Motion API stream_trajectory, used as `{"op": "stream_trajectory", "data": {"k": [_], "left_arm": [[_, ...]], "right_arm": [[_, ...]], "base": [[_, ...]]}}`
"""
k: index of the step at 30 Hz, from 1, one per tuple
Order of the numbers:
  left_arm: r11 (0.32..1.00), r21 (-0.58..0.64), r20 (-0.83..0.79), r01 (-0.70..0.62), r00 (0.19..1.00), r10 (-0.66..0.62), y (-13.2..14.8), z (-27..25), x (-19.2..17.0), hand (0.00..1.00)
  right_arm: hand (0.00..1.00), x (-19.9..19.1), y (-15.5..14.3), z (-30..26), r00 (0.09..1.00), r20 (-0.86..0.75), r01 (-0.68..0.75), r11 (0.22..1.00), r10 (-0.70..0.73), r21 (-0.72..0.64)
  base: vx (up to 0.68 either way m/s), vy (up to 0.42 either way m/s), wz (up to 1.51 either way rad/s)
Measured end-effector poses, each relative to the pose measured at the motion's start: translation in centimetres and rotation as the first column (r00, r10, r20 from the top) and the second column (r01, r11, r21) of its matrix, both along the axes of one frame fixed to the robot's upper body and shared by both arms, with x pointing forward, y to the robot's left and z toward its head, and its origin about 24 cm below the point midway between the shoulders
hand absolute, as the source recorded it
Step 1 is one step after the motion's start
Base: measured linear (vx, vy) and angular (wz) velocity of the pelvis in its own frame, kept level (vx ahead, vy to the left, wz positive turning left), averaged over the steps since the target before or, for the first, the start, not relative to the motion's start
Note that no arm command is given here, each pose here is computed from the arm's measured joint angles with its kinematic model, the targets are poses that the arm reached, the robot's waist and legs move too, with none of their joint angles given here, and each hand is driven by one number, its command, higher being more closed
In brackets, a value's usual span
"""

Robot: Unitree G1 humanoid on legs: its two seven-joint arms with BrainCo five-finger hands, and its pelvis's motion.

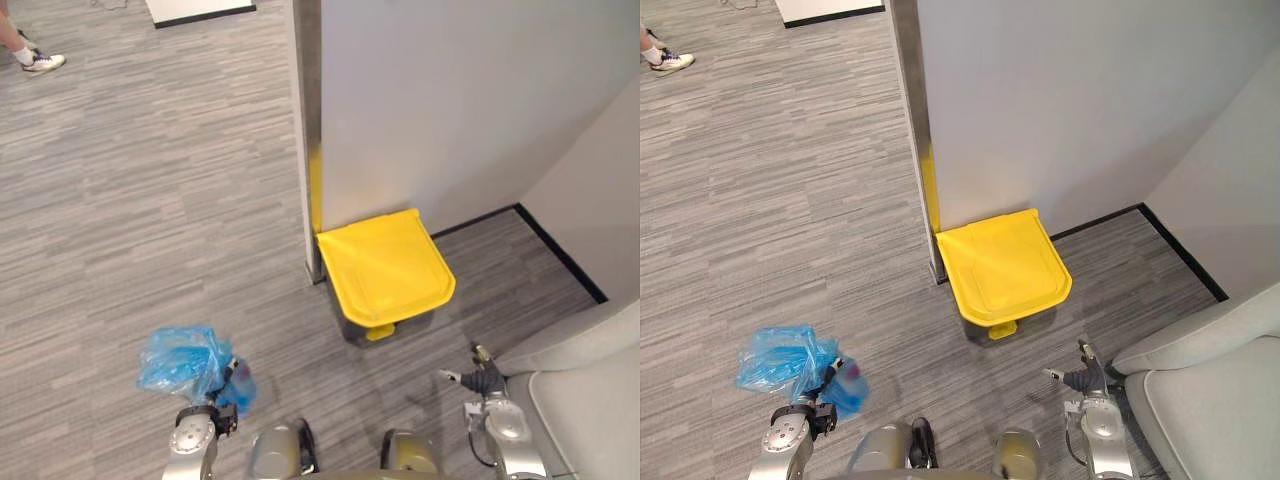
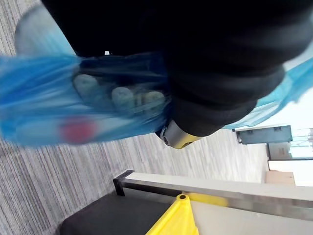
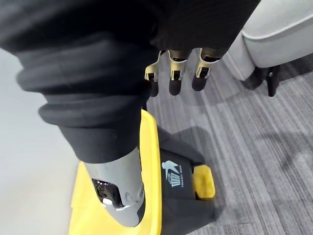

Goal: Gather rubbish on tea table into small bin, then transfer packed bag to large trash can.

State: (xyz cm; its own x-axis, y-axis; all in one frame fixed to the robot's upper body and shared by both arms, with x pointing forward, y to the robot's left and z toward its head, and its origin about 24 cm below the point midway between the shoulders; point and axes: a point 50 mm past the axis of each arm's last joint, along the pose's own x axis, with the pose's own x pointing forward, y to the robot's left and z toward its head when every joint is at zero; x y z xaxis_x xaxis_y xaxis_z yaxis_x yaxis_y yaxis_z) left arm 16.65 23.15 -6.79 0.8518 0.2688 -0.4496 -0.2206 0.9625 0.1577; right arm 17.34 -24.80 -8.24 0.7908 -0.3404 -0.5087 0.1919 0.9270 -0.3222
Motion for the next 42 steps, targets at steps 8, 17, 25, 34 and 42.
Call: {"op": "stream_trajectory", "data": {"k": [8,17,25,34,42], "left_arm": [[0.998,0.045,0.003,-0.049,0.999,0.049,1.8,0.3,-0.2,1.0],[0.999,-0.01,-0.013,-0.051,0.999,0.051,0.2,-0.4,-0.6,1.0],[1.0,0.01,0.008,0.011,1.0,-0.012,-0.2,0.1,0.7,1.0],[0.999,0.048,0.098,0.005,0.995,-0.01,0.3,2.0,4.5,1.0],[0.998,0.032,0.183,0.052,0.981,-0.057,-1.4,3.6,6.7,1.0]], "right_arm": [[0.0,-0.2,-0.2,-0.3,1.0,-0.02,0.005,1.0,-0.005,-0.001],[0.0,-0.1,0.2,-0.3,1.0,-0.009,0.008,1.0,-0.008,0.01],[0.0,0.3,-0.2,0.3,0.999,0.01,0.032,0.999,-0.032,-0.002],[0.0,0.6,-3.7,1.8,0.986,0.06,0.157,0.987,-0.155,-0.042],[0.0,2.5,-2.1,2.7,0.978,0.141,0.148,0.988,-0.151,0.035]], "base": [[0.06,-0.069,0.1],[0.01,0.028,-0.12],[0.07,0.021,-0.04],[0.28,-0.196,0.53],[0.17,-0.219,0.16]]}}
